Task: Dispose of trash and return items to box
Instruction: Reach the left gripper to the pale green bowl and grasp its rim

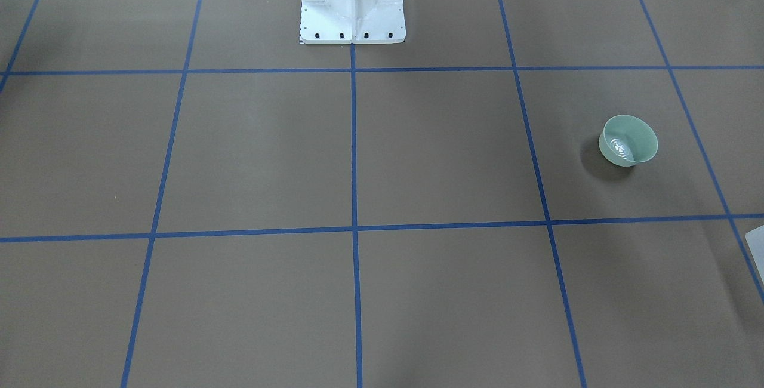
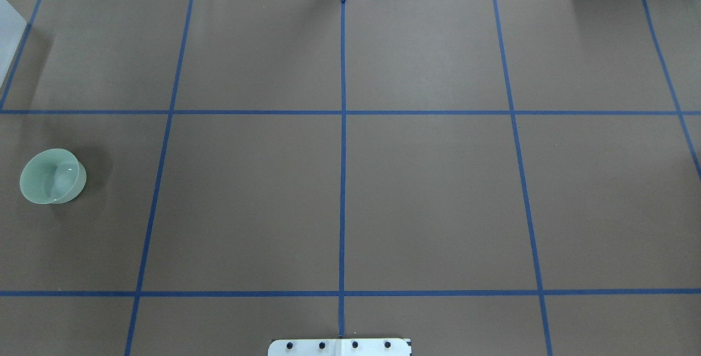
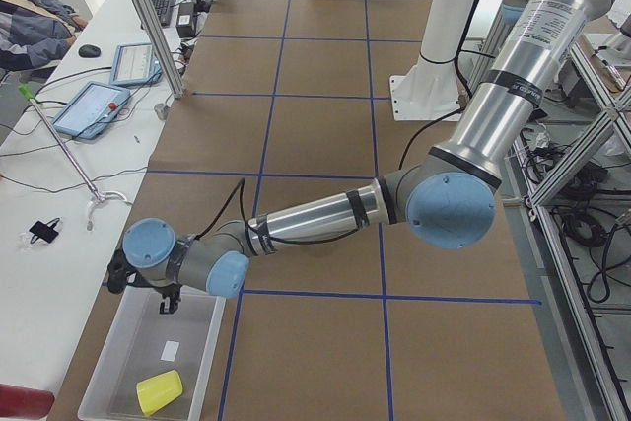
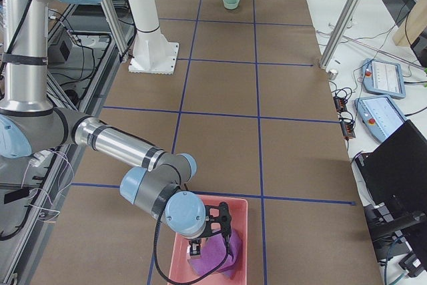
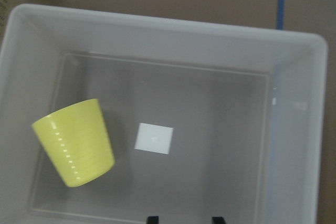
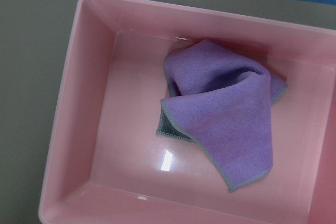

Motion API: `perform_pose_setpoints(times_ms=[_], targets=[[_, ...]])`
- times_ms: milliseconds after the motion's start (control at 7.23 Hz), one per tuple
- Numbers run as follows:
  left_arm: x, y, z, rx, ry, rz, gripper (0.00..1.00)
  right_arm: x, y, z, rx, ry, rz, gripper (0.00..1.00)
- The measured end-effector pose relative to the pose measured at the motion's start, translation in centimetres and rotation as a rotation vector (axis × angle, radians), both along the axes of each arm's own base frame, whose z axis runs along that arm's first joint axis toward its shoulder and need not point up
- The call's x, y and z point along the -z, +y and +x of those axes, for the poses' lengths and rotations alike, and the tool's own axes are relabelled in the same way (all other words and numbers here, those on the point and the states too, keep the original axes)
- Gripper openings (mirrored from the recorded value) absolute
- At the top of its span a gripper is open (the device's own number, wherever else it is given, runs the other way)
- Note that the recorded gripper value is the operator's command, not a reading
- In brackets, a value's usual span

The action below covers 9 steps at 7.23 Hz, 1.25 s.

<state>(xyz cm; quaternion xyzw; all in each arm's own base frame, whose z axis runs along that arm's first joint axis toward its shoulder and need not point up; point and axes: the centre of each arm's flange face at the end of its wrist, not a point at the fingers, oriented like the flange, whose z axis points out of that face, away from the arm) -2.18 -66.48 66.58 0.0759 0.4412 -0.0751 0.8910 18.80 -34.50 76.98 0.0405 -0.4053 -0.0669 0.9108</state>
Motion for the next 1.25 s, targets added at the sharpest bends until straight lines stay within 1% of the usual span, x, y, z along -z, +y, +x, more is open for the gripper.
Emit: perform_pose_setpoints(times_ms=[138, 277, 415, 553, 692, 830, 969, 1107, 1245], targets=[[2.3, 3.3, 5.0, -0.031, 0.024, 0.006, 0.59, 0.0, 0.3, 0.1, -0.004, -0.001, -0.002, 1.0], [4.0, 8.2, 9.4, -0.081, 0.032, 0.022, 0.61, 0.0, 0.5, 0.1, -0.007, 0.0, -0.001, 1.0], [5.3, 13.3, 12.9, -0.132, 0.018, 0.042, 0.62, 0.1, 0.7, 0.2, -0.01, 0.0, 0.0, 1.0], [5.7, 17.0, 15.5, -0.171, -0.017, 0.07, 0.62, 0.1, 0.7, 0.2, -0.012, 0.001, 0.0, 1.0], [5.4, 19.2, 17.2, -0.197, -0.047, 0.095, 0.62, 0.1, 0.7, 0.2, -0.012, 0.001, 0.0, 1.0], [4.8, 20.2, 18.2, -0.213, -0.064, 0.105, 0.6, 0.1, 0.7, 0.3, -0.013, 0.0, 0.001, 1.0], [4.4, 20.7, 19.1, -0.23, -0.072, 0.106, 0.56, 0.1, 0.7, 0.2, -0.014, 0.0, 0.001, 1.0], [4.1, 20.9, 19.8, -0.243, -0.076, 0.105, 0.56, 0.1, 0.7, 0.2, -0.014, -0.001, 0.001, 1.0], [3.6, 21.1, 20.3, -0.252, -0.079, 0.108, 0.38, 0.1, 0.7, 0.2, -0.014, -0.001, 0.001, 1.0]])
